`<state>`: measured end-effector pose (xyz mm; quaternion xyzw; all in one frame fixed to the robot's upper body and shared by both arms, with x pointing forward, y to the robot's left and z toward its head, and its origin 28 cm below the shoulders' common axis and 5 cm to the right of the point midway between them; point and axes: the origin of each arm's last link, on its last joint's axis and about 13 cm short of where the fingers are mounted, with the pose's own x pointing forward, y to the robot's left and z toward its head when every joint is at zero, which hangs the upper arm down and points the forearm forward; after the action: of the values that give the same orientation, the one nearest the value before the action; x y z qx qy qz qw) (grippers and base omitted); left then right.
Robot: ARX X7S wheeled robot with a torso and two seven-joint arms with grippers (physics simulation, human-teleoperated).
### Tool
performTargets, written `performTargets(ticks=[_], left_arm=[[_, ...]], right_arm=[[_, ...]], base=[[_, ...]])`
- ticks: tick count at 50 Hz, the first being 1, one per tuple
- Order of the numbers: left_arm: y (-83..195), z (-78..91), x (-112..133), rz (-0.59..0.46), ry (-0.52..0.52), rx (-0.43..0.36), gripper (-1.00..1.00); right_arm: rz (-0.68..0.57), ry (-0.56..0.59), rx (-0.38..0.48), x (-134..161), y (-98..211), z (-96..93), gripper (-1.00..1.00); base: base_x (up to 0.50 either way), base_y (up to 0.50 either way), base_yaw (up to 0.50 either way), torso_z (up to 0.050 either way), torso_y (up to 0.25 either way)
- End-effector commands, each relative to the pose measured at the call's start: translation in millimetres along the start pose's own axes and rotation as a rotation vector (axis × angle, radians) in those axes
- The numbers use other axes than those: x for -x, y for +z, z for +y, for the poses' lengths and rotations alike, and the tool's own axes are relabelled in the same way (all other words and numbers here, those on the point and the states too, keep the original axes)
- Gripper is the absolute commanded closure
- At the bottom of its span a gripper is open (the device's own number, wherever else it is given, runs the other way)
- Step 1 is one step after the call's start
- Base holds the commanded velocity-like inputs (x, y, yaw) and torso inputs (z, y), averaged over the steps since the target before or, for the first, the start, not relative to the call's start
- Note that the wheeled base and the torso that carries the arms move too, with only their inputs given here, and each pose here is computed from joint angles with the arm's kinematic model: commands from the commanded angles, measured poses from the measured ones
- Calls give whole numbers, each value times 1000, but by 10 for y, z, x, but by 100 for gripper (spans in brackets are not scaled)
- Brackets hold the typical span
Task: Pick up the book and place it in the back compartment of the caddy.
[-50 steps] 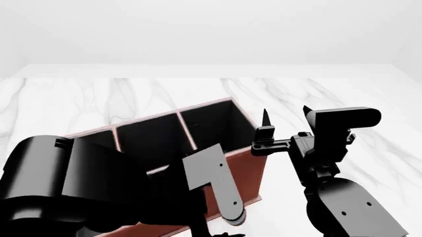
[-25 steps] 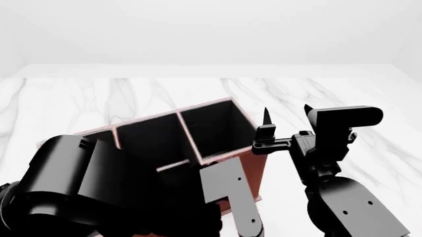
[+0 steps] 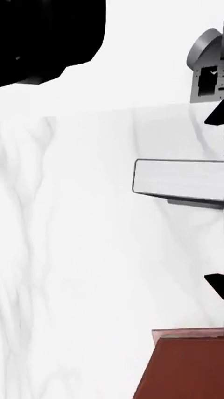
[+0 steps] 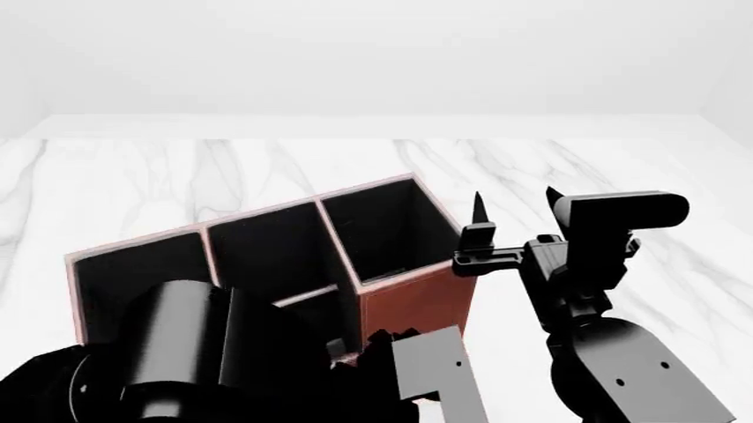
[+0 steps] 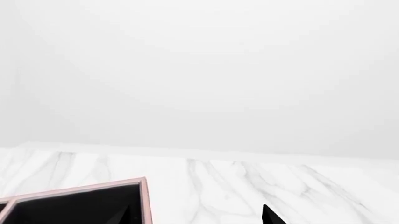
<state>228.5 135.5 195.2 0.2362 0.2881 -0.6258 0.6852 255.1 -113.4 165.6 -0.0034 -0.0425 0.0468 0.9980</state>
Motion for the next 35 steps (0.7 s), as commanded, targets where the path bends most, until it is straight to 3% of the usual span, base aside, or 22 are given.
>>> performTargets(ticks=[1,20,35], left_arm=[[-45,-11,-124,26,-42,-2,-100],[-87,-47,-242,43,-94,-3,-100],[-188,0,-302,76,-100,39,-100]], right_arm=[[1,2,-5,3,-6,2,-100],[2,-2,-10,10,-25,-13,-100],[3,-9,-15,26,-34,-33,-100]], base=[[0,0,0,0,0],[0,0,0,0,0],[0,0,0,0,0]])
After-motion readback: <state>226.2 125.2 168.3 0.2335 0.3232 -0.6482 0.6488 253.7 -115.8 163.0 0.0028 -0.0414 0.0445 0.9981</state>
